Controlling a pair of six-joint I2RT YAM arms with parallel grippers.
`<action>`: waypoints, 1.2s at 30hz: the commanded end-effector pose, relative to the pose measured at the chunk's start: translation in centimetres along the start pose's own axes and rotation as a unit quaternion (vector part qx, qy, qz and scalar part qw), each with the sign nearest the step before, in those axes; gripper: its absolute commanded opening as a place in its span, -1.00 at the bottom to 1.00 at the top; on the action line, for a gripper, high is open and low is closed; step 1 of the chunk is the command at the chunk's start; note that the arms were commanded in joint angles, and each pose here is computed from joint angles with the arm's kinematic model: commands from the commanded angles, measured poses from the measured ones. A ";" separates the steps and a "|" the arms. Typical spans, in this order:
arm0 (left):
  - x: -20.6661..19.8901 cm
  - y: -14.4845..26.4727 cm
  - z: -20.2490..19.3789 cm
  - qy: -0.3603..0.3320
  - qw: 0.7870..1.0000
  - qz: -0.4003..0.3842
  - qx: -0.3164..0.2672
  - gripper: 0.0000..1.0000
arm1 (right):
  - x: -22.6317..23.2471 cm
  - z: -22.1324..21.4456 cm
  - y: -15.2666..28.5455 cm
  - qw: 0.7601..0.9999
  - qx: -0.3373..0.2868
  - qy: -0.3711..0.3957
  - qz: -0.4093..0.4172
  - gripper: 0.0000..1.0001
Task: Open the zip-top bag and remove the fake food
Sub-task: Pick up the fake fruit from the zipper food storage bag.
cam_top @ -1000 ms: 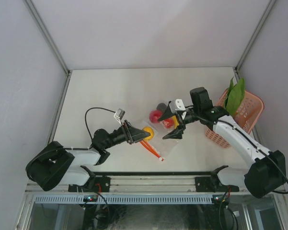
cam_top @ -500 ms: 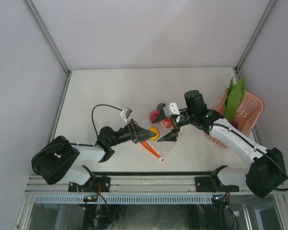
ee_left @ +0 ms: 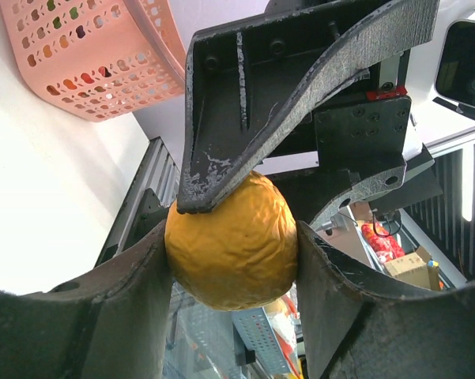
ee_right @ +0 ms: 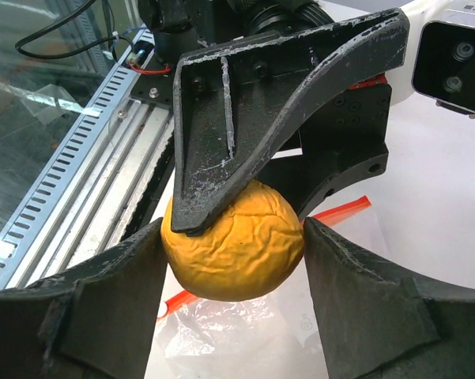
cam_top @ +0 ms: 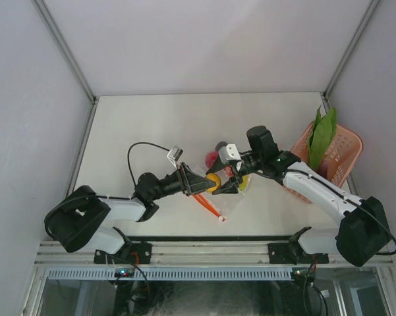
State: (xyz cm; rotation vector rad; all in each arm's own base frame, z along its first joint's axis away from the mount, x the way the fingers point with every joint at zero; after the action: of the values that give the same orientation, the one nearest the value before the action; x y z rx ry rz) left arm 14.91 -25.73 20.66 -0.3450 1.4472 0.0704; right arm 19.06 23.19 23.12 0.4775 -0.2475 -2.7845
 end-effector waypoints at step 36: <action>-0.8 2.7 -0.7 -0.088 0.994 0.003 -0.057 1.00 | -0.9 1.5 3.8 1.000 -0.002 0.013 -0.004 -0.79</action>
State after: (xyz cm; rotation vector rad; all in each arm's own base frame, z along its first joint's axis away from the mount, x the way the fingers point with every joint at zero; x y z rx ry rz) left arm 13.58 -23.73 20.52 -0.4068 1.3642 0.1438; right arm 20.21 20.59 24.13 0.4491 -0.2795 -2.7912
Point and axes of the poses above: each gripper's point midway between its finger pads, its own y axis back along the fingers, its own x axis along the line the jaws close on, z = x × y, the point moved 7 cm from there along y, back along the fingers, and after that the axes turned 14 degrees about y, right-handed, at the moved point
